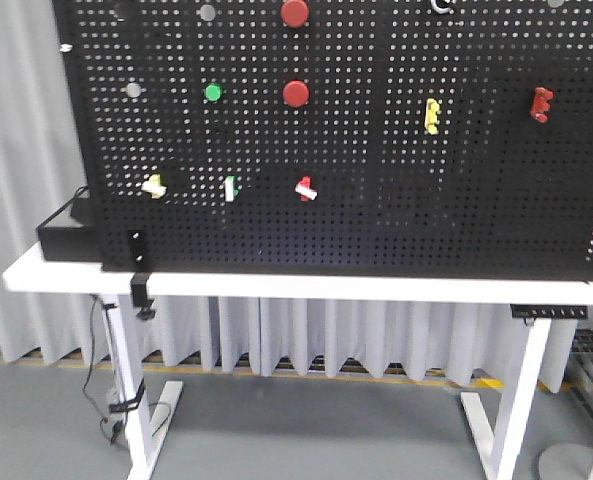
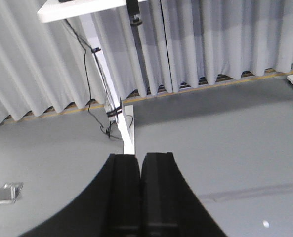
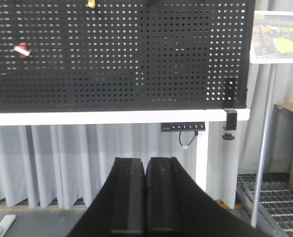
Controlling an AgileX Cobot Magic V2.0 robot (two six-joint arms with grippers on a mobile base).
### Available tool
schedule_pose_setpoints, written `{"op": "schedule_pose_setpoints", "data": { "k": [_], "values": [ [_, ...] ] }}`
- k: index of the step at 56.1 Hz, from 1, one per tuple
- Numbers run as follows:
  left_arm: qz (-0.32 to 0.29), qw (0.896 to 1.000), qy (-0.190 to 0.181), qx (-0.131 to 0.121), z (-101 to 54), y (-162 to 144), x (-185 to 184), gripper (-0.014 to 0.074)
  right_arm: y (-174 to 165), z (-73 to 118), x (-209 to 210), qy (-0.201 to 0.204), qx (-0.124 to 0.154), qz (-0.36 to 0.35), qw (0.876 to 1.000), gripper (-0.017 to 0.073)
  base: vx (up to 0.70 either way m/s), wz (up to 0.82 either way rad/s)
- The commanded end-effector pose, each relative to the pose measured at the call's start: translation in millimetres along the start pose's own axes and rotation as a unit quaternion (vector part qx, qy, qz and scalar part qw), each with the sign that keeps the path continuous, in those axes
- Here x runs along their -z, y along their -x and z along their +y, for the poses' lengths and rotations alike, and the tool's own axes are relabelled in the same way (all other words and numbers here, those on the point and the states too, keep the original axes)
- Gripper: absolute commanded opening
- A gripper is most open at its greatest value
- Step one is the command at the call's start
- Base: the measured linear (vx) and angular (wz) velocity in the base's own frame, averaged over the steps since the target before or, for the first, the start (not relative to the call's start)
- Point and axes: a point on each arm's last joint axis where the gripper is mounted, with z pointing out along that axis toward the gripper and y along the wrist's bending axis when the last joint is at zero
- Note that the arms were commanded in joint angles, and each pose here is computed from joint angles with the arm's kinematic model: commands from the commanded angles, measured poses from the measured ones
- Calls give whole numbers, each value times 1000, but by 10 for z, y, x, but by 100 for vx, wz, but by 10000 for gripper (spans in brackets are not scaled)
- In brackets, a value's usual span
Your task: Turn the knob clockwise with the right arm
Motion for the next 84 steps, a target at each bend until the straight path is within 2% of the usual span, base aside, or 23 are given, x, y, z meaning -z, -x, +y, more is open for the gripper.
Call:
{"op": "schedule_pose_setpoints", "data": {
  "k": [1, 51, 84],
  "values": [
    [-40, 999, 1, 5, -2, 49, -1, -6, 63, 0, 9, -2, 7, -44, 999, -9, 39, -7],
    [-40, 999, 1, 5, -2, 49, -1, -6, 63, 0, 9, -2, 7, -44, 999, -9, 37, -1],
    [-40, 999, 1, 5, -2, 49, -1, -6, 63, 0, 9, -2, 7, -44, 999, -9, 12, -4]
  ]
}}
